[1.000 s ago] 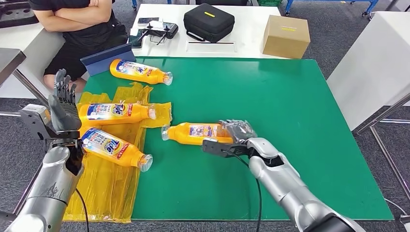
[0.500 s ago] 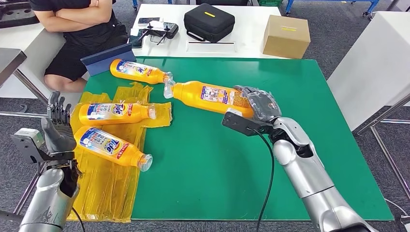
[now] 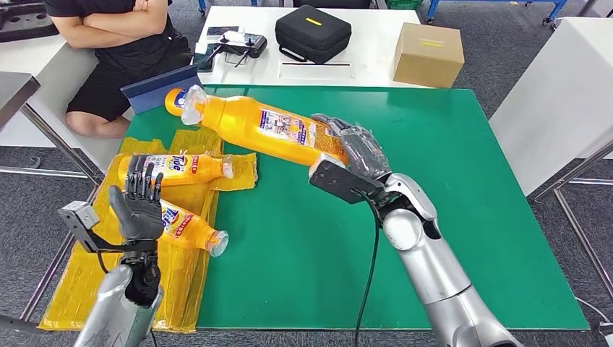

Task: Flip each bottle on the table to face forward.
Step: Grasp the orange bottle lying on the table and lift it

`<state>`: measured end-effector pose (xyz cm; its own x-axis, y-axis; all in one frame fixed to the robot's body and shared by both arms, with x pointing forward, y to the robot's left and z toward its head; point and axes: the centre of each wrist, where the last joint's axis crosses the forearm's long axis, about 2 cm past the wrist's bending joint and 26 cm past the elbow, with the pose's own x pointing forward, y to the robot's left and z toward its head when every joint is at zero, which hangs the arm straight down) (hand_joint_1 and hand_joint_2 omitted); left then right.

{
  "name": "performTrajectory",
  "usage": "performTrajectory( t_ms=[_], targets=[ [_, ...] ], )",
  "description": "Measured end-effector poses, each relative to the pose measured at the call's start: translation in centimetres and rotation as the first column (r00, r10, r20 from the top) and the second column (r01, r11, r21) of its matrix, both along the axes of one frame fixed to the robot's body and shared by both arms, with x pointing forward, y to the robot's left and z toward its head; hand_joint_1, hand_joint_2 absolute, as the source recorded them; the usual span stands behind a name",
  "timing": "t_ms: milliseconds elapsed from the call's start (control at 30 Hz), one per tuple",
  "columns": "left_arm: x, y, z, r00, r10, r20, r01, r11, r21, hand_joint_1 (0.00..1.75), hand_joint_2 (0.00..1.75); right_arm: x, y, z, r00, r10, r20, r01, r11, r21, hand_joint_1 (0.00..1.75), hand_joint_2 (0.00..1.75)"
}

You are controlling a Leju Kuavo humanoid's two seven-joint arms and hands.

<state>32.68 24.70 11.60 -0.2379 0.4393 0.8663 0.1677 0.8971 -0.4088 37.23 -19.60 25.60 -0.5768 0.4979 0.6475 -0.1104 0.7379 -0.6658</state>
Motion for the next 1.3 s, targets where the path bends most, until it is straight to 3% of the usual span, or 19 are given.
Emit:
performTrajectory(
  t_ms=[233, 600, 833, 1300],
  targets=[
    [-0.3, -1.5, 0.5, 0.999, -0.042, -0.004, 0.042, 0.998, -0.041, 0.00, 1.75, -0.2, 0.8, 0.5, 0.999, 0.037, -0.012, -0.037, 0.999, 0.029, 1.75, 1.75],
    [-2.4, -3.9, 2.4, 0.989, -0.142, 0.038, 0.146, 0.977, -0.157, 0.00, 1.75, -0.7, 2.3, 0.4, 0.995, 0.089, -0.045, -0.088, 0.996, 0.035, 1.75, 1.75],
    [-3.5, -6.9, 4.1, 0.949, -0.308, 0.069, 0.314, 0.895, -0.318, 0.00, 1.75, -1.5, 3.3, -0.4, 0.993, 0.100, -0.071, -0.098, 0.995, 0.028, 1.75, 1.75],
    [-3.2, -9.4, 5.9, 0.919, -0.371, 0.129, 0.392, 0.843, -0.368, 0.00, 1.75, -2.2, 4.8, -0.7, 0.990, 0.121, -0.078, -0.119, 0.993, 0.028, 1.75, 1.75]
  ],
)
